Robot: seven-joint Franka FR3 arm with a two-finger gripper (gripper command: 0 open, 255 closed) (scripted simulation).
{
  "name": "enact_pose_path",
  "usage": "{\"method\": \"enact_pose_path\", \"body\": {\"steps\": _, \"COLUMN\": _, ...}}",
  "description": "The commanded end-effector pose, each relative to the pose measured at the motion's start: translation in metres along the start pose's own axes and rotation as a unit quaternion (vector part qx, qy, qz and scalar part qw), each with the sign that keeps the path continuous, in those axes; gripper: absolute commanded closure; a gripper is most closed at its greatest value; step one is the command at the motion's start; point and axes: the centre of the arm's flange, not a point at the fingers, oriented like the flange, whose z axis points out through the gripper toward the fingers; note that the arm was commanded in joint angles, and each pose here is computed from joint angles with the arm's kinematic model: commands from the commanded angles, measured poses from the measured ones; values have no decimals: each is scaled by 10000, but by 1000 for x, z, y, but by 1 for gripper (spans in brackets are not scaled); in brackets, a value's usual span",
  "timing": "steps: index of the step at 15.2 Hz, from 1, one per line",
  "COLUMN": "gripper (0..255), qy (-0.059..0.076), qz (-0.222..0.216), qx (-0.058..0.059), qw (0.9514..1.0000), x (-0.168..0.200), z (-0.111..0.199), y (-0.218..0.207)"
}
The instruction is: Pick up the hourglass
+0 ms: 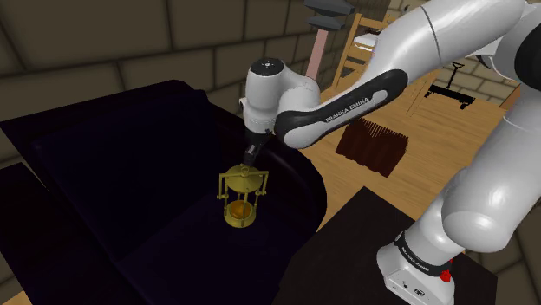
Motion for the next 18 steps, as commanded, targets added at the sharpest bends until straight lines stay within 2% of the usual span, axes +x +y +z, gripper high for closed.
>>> {"method": "enact_pose_path", "body": {"steps": 1, "gripper": 0, "qy": 3, "qz": -147, "qx": -142, "qw": 9998, "x": 15, "z": 19, "y": -14}}
{"method": "enact_pose_path", "body": {"steps": 9, "gripper": 0, "qy": -16, "qz": -689, "qx": -647, "qw": 9955, "x": 70, "z": 100, "y": -66}}
{"method": "enact_pose_path", "body": {"steps": 18, "gripper": 0, "qy": -16, "qz": -689, "qx": -647, "qw": 9955, "x": 67, "z": 138, "y": -77}}
